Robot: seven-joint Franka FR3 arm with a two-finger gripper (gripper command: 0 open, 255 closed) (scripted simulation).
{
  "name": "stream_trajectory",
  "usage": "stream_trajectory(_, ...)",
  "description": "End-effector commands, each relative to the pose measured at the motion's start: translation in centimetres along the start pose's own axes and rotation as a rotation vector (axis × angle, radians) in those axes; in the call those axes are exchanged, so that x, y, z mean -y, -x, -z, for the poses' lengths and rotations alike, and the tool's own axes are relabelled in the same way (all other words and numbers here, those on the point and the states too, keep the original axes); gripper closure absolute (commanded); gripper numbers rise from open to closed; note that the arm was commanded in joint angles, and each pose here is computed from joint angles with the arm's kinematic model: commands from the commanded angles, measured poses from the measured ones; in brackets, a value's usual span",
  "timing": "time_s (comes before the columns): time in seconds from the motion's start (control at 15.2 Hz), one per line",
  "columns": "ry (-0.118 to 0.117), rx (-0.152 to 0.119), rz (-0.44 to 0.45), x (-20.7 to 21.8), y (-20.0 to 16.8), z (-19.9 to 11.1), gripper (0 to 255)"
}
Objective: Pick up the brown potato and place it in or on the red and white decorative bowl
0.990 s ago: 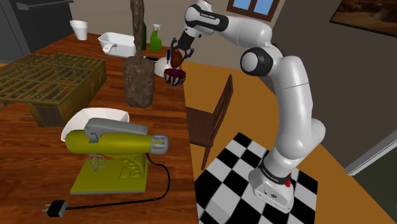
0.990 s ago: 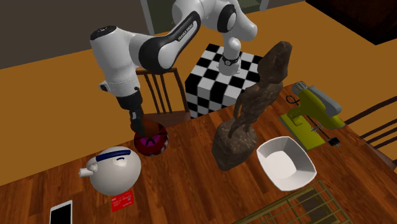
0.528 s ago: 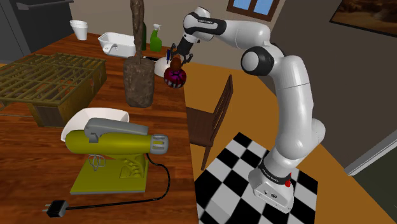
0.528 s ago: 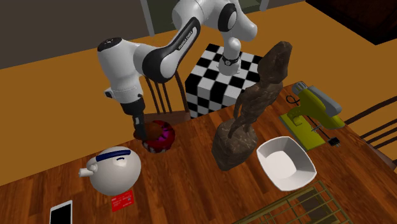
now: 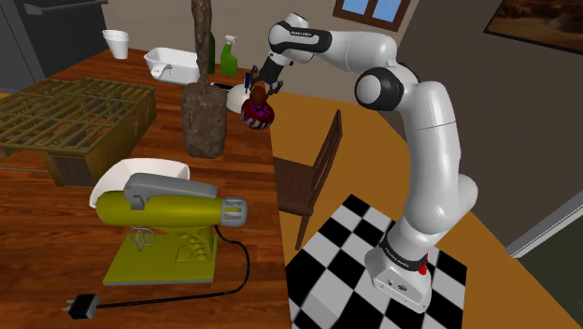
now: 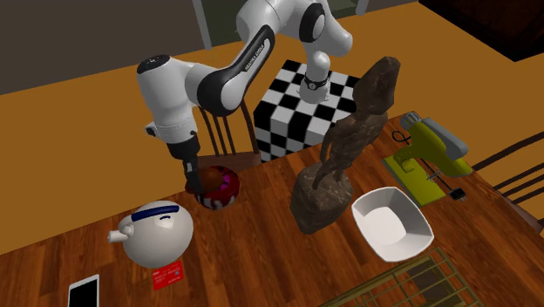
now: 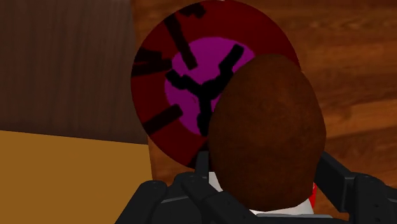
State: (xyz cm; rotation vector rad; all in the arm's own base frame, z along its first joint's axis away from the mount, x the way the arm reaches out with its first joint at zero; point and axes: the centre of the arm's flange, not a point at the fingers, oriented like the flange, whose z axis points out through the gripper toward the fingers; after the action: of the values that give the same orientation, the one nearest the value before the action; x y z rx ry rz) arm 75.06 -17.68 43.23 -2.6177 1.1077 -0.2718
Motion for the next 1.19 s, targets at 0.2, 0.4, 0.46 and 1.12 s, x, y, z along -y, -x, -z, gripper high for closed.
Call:
stream_trajectory(0.2,0.012,0.014,-0.003,-0.3,0.1,-0.8,0)
stream_trajectory(0.4,0.012,0.014,-0.003,-0.3,0.0,-0.7,0)
stream_trajectory(0.46,0.012,0.014,-0.003,-0.3,0.0,0.6,0)
stream_trajectory(1.12,0.012,0.014,-0.003,-0.3,0.0,4.3,0)
